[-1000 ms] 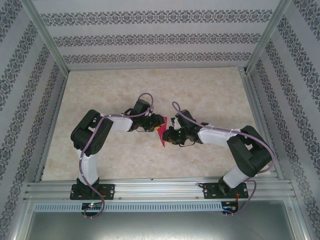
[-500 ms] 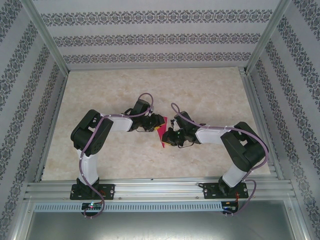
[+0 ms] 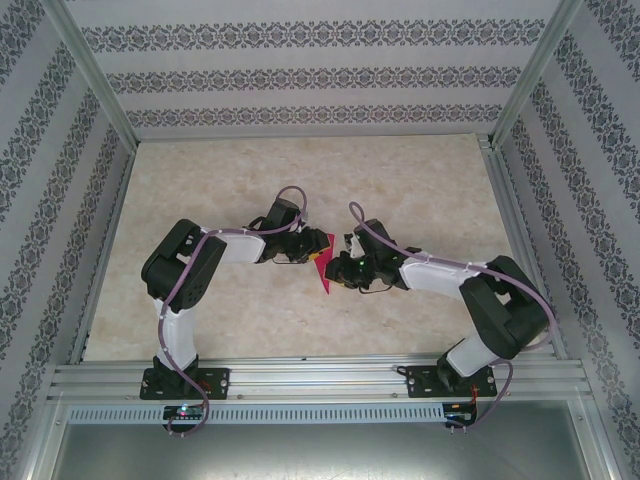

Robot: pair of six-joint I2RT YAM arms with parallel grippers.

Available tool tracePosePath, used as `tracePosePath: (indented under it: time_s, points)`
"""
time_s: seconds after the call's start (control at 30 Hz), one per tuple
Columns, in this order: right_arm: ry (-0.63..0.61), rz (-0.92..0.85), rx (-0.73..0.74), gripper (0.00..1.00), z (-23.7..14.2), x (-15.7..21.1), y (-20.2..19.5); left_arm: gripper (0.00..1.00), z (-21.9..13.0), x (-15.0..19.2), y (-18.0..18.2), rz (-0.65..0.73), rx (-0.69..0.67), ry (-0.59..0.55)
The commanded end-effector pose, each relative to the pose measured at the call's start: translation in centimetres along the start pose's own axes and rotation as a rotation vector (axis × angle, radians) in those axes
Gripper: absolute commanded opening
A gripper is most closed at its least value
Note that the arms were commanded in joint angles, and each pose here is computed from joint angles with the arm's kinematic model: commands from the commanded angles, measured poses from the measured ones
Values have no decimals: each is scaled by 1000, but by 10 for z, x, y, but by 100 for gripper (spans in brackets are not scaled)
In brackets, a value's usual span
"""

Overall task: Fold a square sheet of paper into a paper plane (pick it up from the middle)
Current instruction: Fold the wing for the fifth time at the center of the table.

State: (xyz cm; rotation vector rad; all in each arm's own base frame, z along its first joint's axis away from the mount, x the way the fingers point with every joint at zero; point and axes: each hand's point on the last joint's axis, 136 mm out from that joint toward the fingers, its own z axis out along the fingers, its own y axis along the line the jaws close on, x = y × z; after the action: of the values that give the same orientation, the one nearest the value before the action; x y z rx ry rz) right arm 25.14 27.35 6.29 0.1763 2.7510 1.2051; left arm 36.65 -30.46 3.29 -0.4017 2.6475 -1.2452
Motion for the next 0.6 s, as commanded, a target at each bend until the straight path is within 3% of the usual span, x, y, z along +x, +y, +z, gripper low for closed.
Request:
tracePosePath:
  time_s: [0.0,0.2,0.57]
  points:
    - [-6,30,59,23,1,-1,-19,39,8,28,37,-55,-107,69]
    - [8,72,50,23,16,-3,-23,39,8,29,38,-59,-109,73]
    - [65,86,20,8,31,4,-27,39,8,29,38,-56,-110,74]
